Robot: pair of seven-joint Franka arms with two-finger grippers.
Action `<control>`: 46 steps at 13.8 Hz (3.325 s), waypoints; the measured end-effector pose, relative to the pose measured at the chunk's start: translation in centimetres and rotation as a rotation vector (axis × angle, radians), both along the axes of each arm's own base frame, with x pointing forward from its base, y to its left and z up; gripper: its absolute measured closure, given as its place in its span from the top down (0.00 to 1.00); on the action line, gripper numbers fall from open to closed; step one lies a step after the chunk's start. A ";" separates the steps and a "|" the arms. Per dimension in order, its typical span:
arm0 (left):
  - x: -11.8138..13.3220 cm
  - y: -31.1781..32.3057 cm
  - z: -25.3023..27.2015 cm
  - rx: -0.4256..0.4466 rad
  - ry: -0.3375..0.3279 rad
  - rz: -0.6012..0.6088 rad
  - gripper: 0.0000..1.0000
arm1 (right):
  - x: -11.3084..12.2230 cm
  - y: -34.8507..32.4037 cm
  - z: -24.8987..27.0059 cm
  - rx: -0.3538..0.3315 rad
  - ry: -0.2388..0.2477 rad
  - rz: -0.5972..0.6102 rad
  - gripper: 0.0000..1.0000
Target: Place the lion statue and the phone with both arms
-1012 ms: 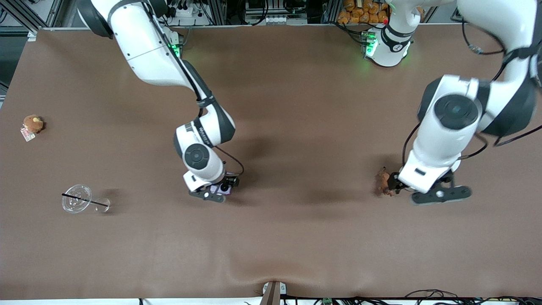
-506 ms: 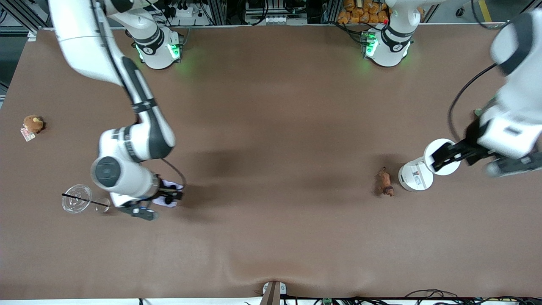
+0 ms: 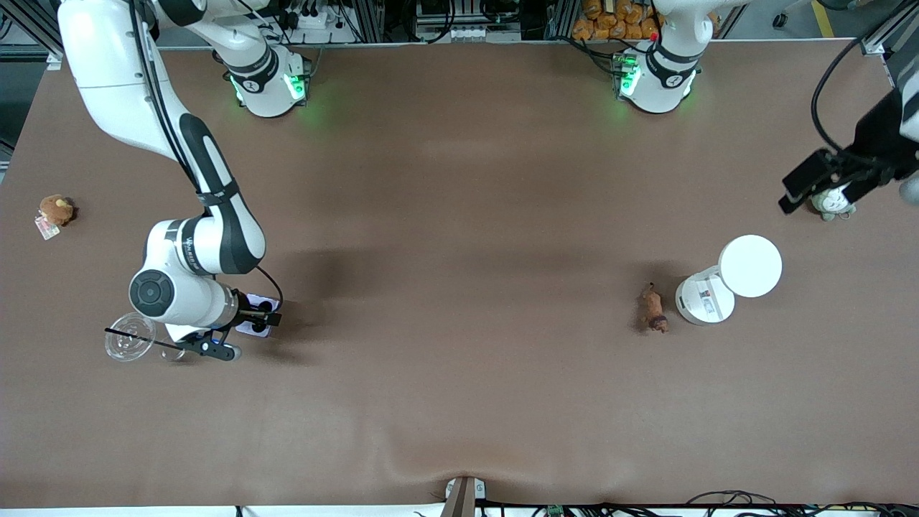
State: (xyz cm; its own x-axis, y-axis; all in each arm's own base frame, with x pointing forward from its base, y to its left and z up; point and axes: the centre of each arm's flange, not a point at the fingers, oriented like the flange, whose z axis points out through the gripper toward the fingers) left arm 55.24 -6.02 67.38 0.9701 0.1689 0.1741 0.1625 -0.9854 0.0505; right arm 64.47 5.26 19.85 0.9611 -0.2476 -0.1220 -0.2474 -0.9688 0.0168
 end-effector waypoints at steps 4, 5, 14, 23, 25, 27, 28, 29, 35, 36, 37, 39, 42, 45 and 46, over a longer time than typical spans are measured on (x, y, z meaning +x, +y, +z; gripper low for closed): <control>0.0 1.5 -0.4 0.009 0.011 -0.015 1.00 | -0.2 -4.4 -0.5 0.010 -0.003 0.025 0.84; 0.0 1.5 -0.5 0.009 0.013 -0.016 1.00 | -0.1 -5.4 -0.5 0.012 -0.013 0.029 0.84; -0.4 4.7 -1.4 0.027 0.067 -0.131 1.00 | 0.1 -8.4 -1.4 0.015 -0.073 0.111 0.84; -1.6 3.0 -0.5 0.032 0.081 -0.197 1.00 | 0.2 -7.8 -2.0 0.022 -0.082 0.153 1.00; -1.5 3.4 -0.7 0.032 0.085 -0.193 1.00 | 0.2 -7.8 -2.0 0.022 -0.081 0.155 1.00; -1.4 3.6 -0.9 0.031 0.090 -0.190 1.00 | 0.2 -7.8 -1.9 0.024 -0.074 0.155 1.00; -1.5 3.5 -1.0 0.031 0.094 -0.191 1.00 | 0.2 -7.8 -1.5 0.025 -0.070 0.156 1.00; -1.5 3.4 -1.1 0.031 0.101 -0.194 1.00 | 0.3 -7.7 -0.9 0.027 -0.070 0.156 1.00; -1.2 3.3 -2.0 0.030 0.124 -0.197 1.00 | 0.8 -7.4 8.1 0.046 -0.063 0.163 1.00; -1.2 3.2 -2.0 0.030 0.126 -0.197 1.00 | 0.6 -7.4 9.9 0.050 -0.064 0.164 1.00; -1.2 3.2 -2.1 0.030 0.126 -0.197 1.00 | 0.3 -7.3 11.9 0.053 -0.063 0.165 1.00; -1.2 3.2 -2.1 0.030 0.127 -0.198 1.00 | -0.4 -7.3 16.7 0.060 -0.074 0.169 1.00; -1.2 2.8 -2.1 0.030 0.128 -0.201 1.00 | -2.0 -8.4 25.6 0.066 -0.094 0.158 1.00; -1.1 2.4 -2.4 0.029 0.133 -0.200 1.00 | -4.5 -11.9 34.3 0.073 -0.103 0.139 1.00; -1.0 2.3 -2.5 0.029 0.135 -0.199 1.00 | -5.4 -12.2 36.8 0.074 -0.117 0.144 1.00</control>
State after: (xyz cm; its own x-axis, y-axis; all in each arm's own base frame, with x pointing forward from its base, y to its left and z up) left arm 54.22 -3.69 64.88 0.9986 -0.0312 0.0422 -0.0318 -0.9994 0.0129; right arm 59.05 -6.97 56.67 0.9947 -0.1009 -0.0202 -0.1021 -0.9918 -0.0764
